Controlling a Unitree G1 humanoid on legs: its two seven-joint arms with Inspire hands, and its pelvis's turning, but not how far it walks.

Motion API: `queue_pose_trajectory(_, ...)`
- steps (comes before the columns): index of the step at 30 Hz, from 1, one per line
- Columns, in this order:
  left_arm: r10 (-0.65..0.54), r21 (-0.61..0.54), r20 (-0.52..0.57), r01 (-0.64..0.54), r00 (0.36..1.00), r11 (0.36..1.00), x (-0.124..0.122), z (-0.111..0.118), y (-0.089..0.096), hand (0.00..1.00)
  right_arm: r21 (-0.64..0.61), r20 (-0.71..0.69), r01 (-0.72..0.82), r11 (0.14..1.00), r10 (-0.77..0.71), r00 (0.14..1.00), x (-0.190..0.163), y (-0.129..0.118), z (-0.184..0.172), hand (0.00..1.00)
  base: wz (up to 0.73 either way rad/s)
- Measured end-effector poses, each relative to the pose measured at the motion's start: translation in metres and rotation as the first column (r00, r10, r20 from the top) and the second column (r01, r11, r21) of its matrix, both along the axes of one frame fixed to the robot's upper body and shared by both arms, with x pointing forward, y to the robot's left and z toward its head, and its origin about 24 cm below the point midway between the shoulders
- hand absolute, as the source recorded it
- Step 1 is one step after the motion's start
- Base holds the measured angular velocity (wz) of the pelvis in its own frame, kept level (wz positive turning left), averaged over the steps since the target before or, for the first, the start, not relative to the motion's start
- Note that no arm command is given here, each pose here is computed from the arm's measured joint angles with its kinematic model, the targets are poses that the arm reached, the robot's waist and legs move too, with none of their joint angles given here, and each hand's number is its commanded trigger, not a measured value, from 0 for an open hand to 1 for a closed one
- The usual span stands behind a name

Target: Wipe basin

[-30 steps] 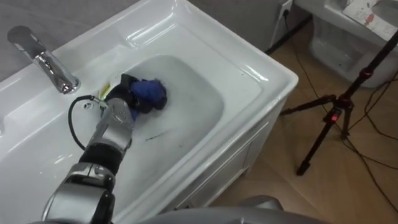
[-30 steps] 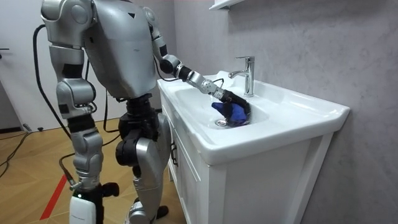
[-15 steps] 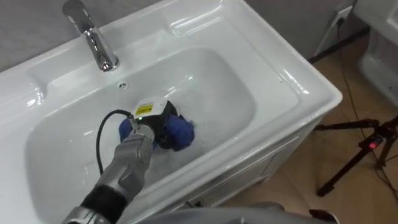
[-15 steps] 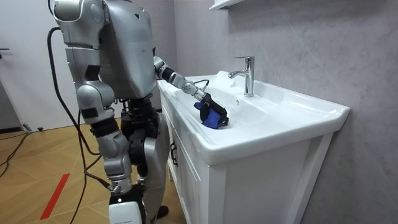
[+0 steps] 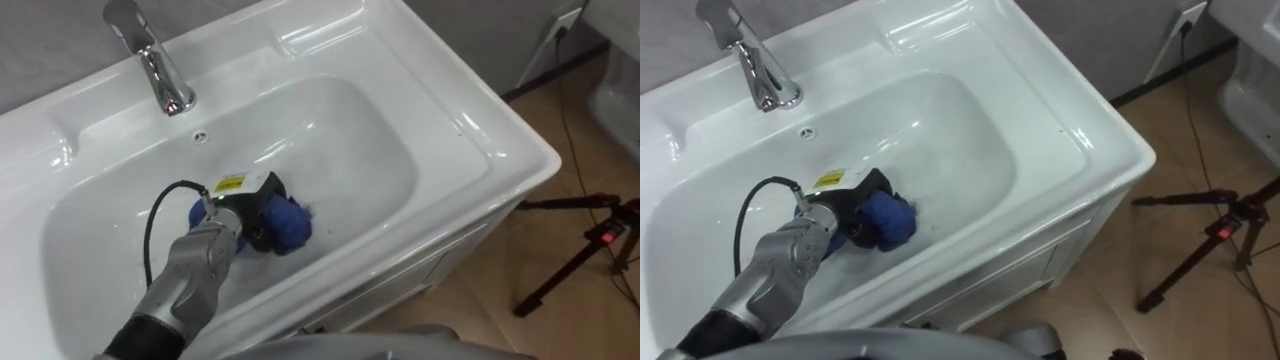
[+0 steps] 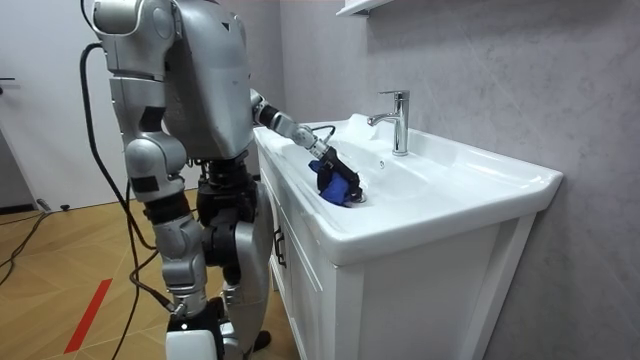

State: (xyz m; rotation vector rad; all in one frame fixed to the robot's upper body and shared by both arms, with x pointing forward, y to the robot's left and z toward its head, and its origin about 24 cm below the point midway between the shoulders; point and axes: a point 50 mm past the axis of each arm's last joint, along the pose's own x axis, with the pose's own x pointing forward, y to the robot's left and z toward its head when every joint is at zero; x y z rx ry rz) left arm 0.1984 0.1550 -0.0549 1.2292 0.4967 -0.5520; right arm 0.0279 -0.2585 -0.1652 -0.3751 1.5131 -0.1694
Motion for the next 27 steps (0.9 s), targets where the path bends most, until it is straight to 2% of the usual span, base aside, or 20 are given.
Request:
queue_pose_trajectory(13, 0.003, 0.028, -0.026, -0.003, 1.000, 1.000, -0.005, -0.001, 0.007, 1.00, 0.007, -0.027, 0.040, 0.999, -0.039, 0.999, -0.010, -0.001, 0.000, 0.00, 0.00)
queue_pose_trajectory(27, -0.013, 0.072, 0.020, 0.012, 1.000, 0.997, 0.000, -0.002, -0.001, 1.00, -0.007, -0.088, 0.046, 0.999, -0.046, 0.995, -0.029, 0.001, -0.001, 0.00, 0.00)
